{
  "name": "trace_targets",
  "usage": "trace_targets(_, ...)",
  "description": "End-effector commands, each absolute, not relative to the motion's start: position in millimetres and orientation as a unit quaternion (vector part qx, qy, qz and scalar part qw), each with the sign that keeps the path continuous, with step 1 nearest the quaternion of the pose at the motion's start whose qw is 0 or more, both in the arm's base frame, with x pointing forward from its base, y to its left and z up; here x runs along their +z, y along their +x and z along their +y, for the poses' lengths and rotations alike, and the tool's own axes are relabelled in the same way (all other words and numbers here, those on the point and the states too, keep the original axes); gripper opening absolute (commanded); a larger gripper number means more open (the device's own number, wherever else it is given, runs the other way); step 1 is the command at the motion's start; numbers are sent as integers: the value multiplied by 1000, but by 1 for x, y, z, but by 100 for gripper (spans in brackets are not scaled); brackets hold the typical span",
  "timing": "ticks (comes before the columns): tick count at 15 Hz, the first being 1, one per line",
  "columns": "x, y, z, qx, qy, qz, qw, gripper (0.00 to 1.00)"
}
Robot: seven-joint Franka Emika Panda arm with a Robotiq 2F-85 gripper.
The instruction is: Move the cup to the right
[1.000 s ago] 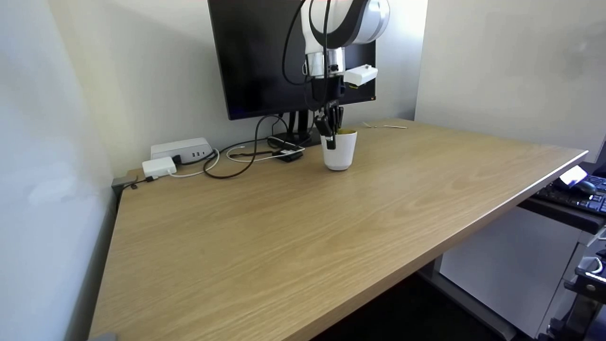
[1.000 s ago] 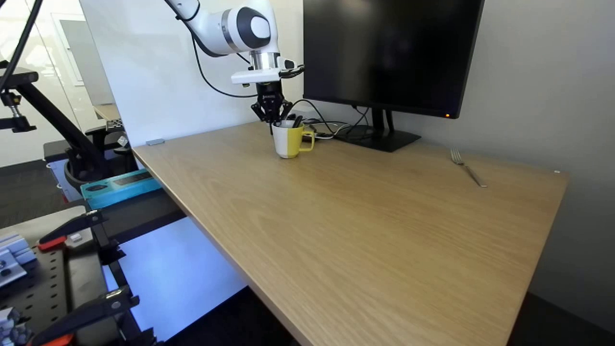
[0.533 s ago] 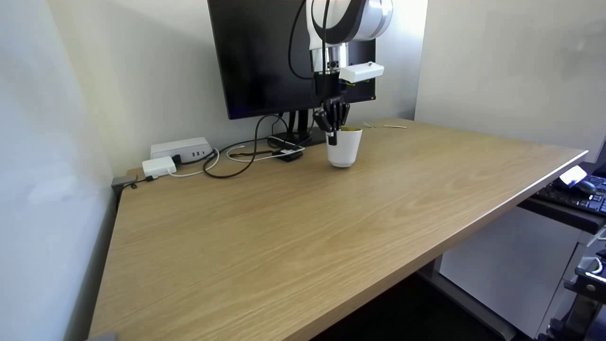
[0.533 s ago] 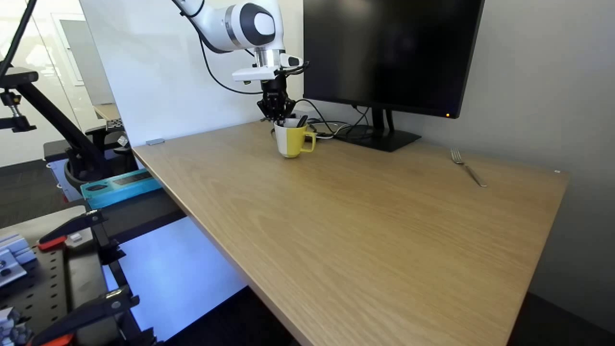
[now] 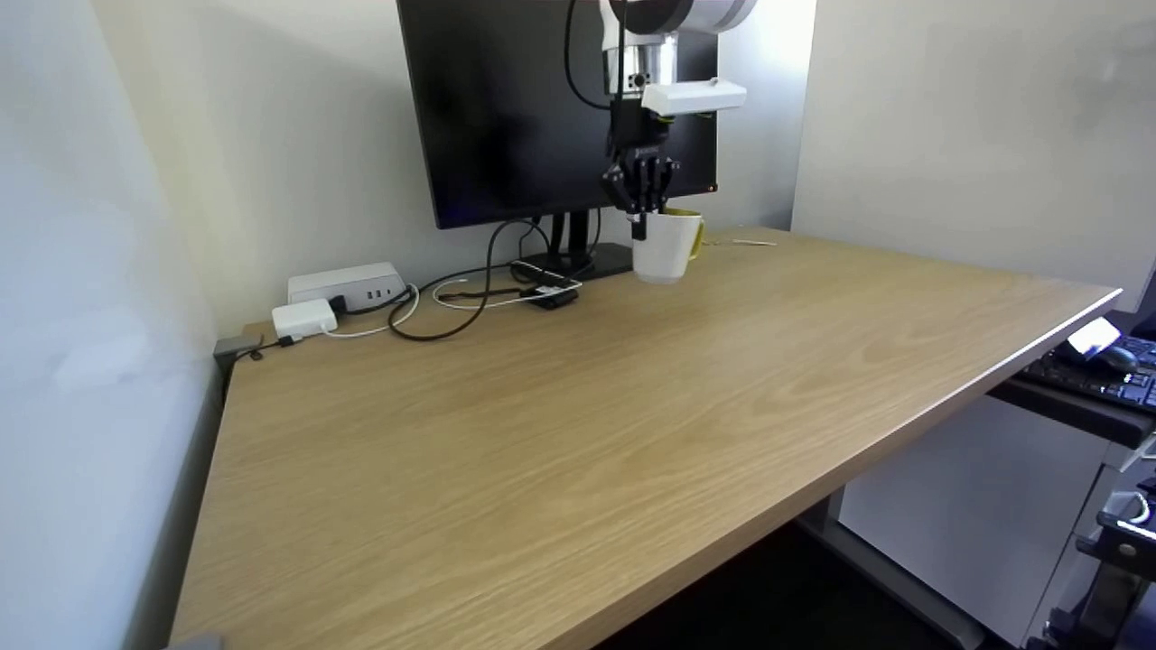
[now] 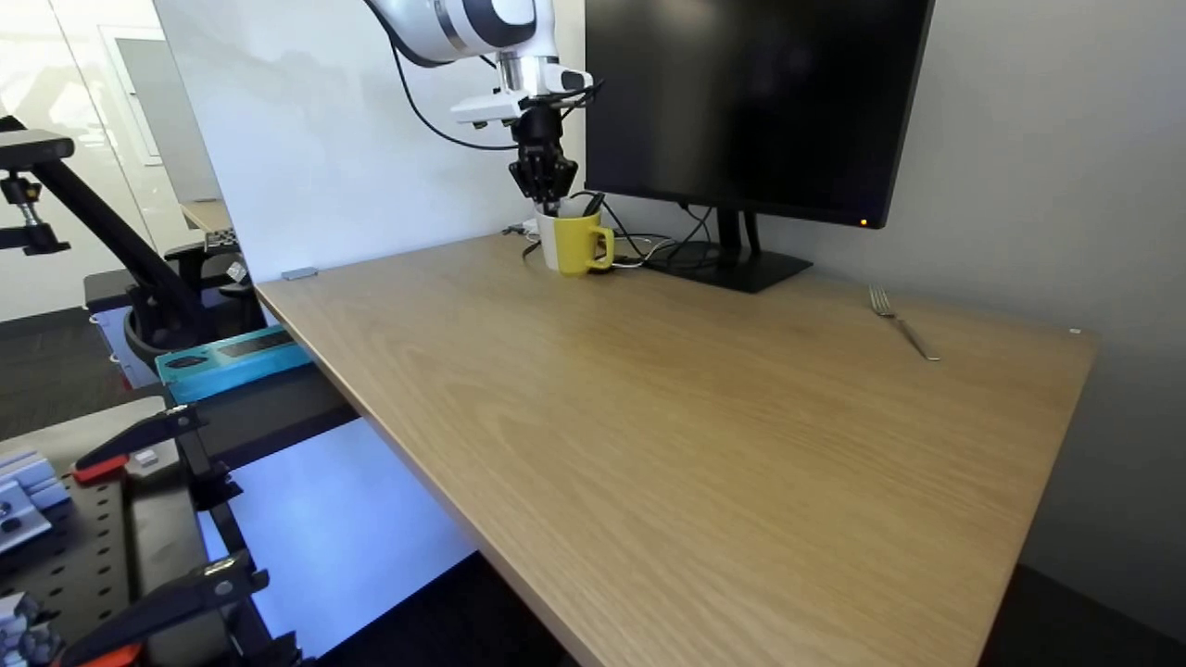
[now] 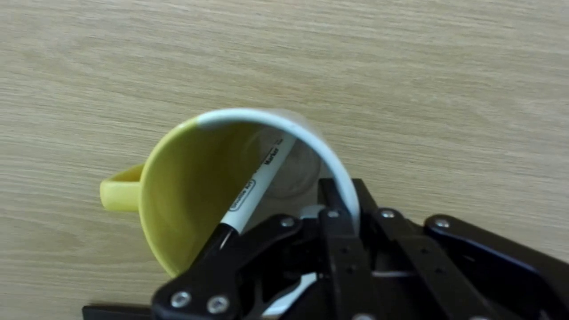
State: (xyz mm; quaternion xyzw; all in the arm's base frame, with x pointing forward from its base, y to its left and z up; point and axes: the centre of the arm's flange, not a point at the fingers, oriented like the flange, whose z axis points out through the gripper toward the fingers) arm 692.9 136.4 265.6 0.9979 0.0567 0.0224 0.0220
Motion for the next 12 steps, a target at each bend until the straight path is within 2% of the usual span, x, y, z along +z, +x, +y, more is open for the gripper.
trace_targets(1, 290, 675, 112, 13, 1000, 9, 19, 2)
trace_targets(12, 302, 624, 40, -18, 994, -104, 36, 2)
